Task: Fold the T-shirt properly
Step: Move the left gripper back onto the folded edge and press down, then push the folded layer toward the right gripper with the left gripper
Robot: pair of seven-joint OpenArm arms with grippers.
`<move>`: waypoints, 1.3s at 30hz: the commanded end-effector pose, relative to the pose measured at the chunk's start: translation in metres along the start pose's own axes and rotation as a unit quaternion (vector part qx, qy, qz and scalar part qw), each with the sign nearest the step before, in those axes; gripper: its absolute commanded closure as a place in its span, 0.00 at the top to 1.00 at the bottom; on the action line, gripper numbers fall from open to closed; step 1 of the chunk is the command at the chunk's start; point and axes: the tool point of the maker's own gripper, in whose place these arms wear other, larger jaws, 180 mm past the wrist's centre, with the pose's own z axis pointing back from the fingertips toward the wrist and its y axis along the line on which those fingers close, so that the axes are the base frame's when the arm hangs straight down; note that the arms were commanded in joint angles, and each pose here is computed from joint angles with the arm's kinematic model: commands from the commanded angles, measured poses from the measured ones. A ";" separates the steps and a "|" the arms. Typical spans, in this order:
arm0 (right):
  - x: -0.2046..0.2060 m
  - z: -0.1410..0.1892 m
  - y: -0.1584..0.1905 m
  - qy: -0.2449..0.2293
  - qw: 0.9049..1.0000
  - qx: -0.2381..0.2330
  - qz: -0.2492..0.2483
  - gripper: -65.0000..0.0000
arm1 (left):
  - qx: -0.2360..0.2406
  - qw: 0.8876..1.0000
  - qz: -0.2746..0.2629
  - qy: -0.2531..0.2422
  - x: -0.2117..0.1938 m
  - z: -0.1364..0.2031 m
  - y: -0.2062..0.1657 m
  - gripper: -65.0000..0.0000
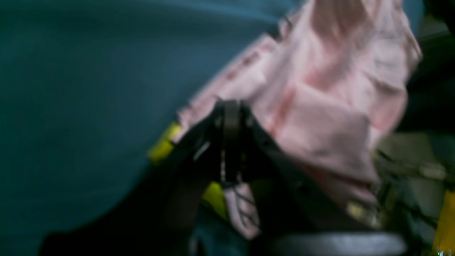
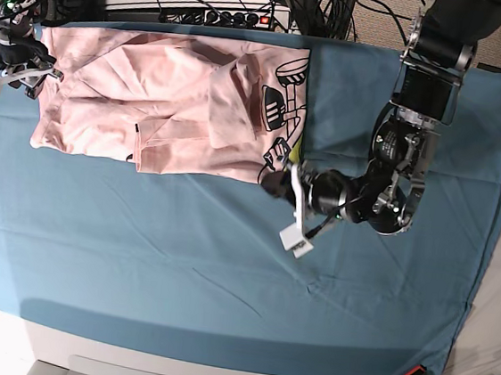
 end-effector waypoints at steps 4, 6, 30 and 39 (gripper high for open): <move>0.016 0.003 -0.003 -0.026 1.000 -0.003 0.005 0.40 | -0.089 0.995 -0.029 -0.024 0.006 0.019 -0.026 0.00; 0.016 0.003 -0.003 -0.027 1.000 -0.003 0.005 0.40 | -0.146 0.988 -0.041 -0.029 -0.001 0.028 -0.042 0.00; 0.018 0.003 0.001 -0.033 0.999 0.008 -0.003 0.40 | -0.056 0.997 0.053 -0.001 -0.056 -0.028 -0.040 0.00; 0.018 0.003 0.001 -0.033 0.999 0.008 -0.003 0.40 | -0.079 0.994 0.071 -0.003 -0.064 -0.039 -0.058 0.00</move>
